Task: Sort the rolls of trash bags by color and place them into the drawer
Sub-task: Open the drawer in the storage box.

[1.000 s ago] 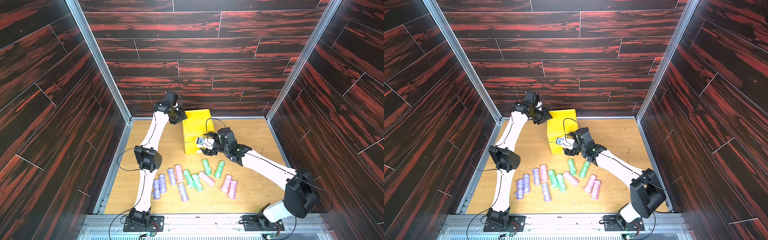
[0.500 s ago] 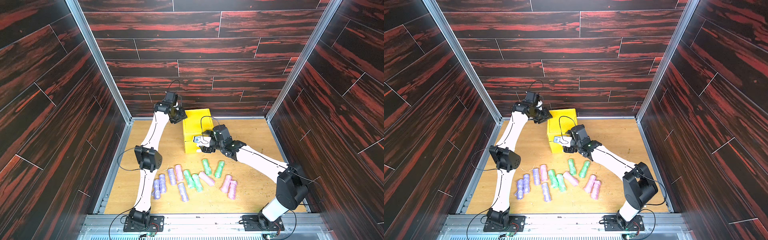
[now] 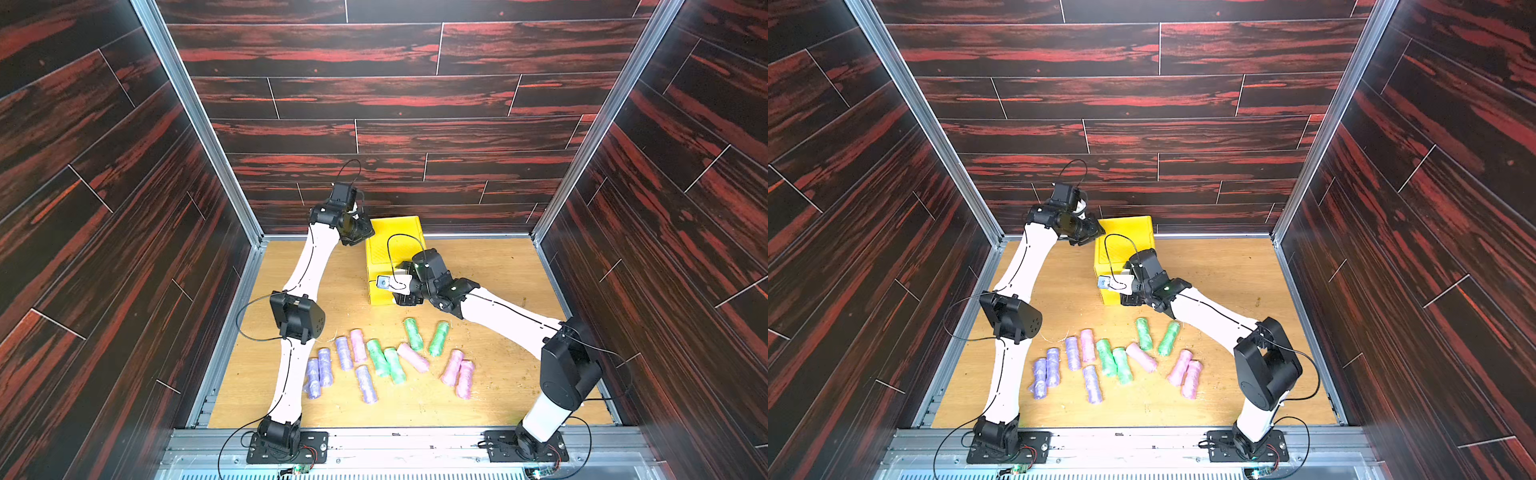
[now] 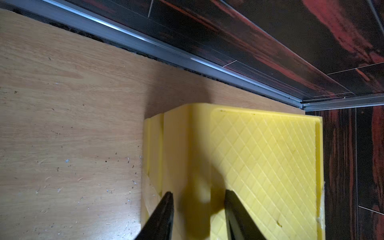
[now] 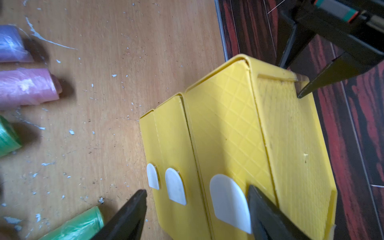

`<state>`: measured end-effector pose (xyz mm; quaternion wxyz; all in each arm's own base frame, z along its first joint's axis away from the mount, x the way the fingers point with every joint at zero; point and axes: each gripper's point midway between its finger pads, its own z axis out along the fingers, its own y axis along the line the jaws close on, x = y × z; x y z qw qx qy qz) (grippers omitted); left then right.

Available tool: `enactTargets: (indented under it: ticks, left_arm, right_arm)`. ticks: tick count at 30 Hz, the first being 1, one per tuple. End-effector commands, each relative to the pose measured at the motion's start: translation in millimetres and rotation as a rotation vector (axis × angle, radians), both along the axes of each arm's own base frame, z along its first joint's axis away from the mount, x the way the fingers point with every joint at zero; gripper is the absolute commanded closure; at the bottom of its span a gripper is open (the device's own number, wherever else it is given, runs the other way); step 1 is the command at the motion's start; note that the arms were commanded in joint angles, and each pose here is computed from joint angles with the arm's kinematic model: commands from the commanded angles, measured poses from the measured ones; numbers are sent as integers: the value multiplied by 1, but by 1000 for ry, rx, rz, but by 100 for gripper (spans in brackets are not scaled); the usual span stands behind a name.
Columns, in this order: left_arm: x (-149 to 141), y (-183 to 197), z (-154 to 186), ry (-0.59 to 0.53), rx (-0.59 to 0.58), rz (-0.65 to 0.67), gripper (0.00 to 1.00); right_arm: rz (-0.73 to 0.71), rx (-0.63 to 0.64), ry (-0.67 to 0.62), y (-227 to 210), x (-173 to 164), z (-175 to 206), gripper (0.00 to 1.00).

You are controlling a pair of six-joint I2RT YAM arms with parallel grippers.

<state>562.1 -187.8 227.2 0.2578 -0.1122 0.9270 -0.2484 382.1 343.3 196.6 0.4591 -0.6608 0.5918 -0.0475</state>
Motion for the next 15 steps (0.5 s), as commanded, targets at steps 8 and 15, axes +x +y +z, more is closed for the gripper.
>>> enactTargets:
  ticks: [8, 15]
  left_arm:
    - [-26, 20, -96, 272, 166, 16, 58]
    - [-26, 21, -98, 274, 174, 19, 58]
  right_arm:
    - [-59, -86, 72, -12, 4, -10, 28]
    - [-71, -106, 141, -15, -11, -6, 43]
